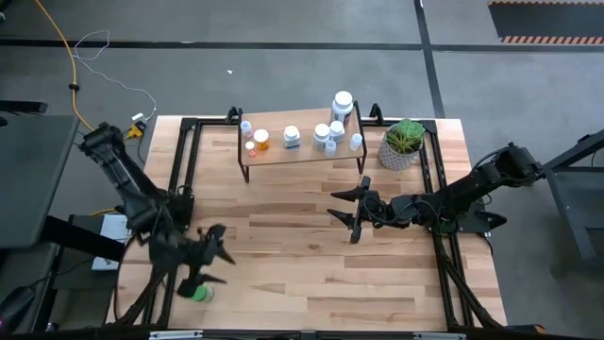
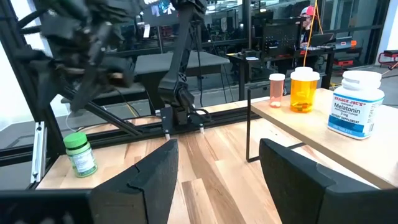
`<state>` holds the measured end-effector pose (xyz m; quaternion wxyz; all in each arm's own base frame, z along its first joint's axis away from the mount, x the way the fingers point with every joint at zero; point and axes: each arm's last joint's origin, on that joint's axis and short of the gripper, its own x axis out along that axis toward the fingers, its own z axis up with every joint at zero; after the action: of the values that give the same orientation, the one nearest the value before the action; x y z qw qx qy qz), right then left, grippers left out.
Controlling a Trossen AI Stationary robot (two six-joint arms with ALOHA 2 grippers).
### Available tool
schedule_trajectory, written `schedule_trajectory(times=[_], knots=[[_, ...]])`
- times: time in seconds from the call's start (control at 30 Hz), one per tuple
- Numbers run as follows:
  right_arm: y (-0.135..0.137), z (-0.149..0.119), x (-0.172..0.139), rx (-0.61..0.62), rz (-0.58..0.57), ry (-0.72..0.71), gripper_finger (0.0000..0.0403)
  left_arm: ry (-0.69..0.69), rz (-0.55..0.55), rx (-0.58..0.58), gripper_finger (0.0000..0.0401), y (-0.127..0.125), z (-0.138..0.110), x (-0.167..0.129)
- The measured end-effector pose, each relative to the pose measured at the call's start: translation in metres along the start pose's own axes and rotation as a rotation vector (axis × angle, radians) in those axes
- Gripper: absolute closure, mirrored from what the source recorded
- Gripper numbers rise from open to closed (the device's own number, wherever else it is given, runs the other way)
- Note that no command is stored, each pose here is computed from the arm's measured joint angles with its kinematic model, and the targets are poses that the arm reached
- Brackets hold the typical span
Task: Pick and place medicine bottles onto shelf by color
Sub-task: Put the green pill bottle on the shelf
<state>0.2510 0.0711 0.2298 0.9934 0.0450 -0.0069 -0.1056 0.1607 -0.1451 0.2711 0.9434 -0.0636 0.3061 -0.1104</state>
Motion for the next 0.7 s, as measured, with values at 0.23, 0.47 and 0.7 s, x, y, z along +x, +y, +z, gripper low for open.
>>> schedule_trajectory(times=[0.23, 0.47, 0.7], knots=[[0.000, 0.000, 0.000, 0.001, 0.000, 0.000, 0.0187, 0.308, 0.064, 0.019, 0.0165, -0.039, -0.003, 0.003], [0.000, 0.000, 0.000, 0.001, 0.000, 0.000, 0.0187, 0.511, 0.125, 0.034, 0.0165, -0.063, -0.007, -0.001], [0.000, 0.000, 0.000, 0.001, 0.000, 0.000, 0.0187, 0.680, 0.156, -0.068, 0.0165, -0.065, -0.019, 0.002]])
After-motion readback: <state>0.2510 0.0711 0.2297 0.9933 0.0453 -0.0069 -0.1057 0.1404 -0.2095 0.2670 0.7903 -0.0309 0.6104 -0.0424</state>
